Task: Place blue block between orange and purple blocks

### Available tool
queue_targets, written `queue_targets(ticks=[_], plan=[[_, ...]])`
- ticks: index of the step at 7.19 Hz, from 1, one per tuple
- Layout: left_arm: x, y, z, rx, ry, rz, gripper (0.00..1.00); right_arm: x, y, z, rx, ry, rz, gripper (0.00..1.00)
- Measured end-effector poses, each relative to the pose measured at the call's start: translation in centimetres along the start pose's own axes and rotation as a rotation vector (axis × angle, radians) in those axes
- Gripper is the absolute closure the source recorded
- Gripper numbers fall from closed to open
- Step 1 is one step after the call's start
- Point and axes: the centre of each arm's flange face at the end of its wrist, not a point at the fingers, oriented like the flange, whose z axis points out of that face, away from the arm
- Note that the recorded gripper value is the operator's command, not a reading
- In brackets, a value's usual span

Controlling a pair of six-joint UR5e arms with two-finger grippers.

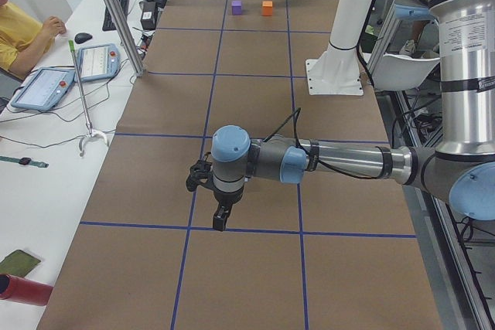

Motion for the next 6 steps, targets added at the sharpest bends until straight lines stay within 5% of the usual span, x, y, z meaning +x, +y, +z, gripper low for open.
queue_targets(ticks=[6], plan=[[0.7, 2.3, -0.5, 0.010, 0.013, 0.004, 0.00, 1.1, -0.1, -1.3, -0.006, 0.046, 0.049, 0.00]])
